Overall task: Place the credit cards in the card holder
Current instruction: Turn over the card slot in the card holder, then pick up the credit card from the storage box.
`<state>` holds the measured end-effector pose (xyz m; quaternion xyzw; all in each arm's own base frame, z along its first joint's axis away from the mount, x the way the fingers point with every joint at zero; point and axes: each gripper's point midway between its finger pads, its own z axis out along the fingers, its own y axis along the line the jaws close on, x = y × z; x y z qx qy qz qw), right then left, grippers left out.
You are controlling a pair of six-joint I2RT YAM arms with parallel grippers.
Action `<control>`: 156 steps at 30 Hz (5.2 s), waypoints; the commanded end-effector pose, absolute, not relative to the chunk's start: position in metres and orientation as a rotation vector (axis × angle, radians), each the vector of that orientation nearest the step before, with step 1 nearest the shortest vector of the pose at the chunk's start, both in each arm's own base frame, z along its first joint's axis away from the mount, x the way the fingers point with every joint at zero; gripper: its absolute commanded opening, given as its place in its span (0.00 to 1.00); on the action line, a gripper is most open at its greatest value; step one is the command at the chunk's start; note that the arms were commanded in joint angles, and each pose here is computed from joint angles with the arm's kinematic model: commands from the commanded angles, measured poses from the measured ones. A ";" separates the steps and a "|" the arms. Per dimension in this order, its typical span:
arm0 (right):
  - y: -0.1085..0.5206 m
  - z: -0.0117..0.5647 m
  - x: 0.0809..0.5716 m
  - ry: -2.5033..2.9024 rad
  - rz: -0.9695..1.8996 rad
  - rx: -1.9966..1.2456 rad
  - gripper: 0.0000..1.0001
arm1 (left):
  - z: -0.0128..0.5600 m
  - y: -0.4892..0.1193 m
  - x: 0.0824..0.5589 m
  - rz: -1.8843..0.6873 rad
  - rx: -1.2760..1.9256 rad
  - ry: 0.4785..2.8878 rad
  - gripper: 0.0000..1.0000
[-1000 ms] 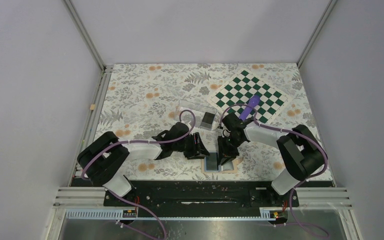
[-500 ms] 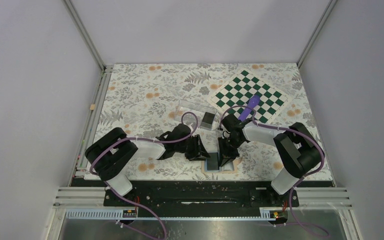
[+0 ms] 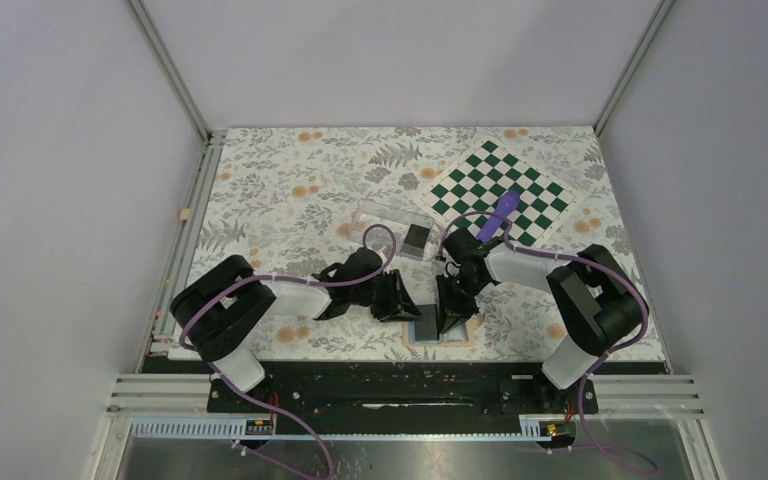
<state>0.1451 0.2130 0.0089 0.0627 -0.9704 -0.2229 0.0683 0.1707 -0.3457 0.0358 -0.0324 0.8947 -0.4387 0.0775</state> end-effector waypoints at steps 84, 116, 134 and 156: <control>0.202 0.079 0.171 -3.162 -0.848 0.291 0.61 | 0.082 -0.359 0.172 -0.747 0.230 2.877 0.39; 0.183 0.116 0.205 -3.228 -0.985 0.103 0.72 | 0.145 -0.420 0.175 -1.577 0.263 2.414 0.46; 0.221 0.124 0.300 -3.186 -1.065 0.049 0.72 | 0.148 -0.321 0.311 -1.131 0.178 2.513 0.48; 0.237 0.067 0.347 -3.086 -0.938 -0.067 0.29 | 0.061 -0.322 0.376 -0.792 0.151 2.802 0.30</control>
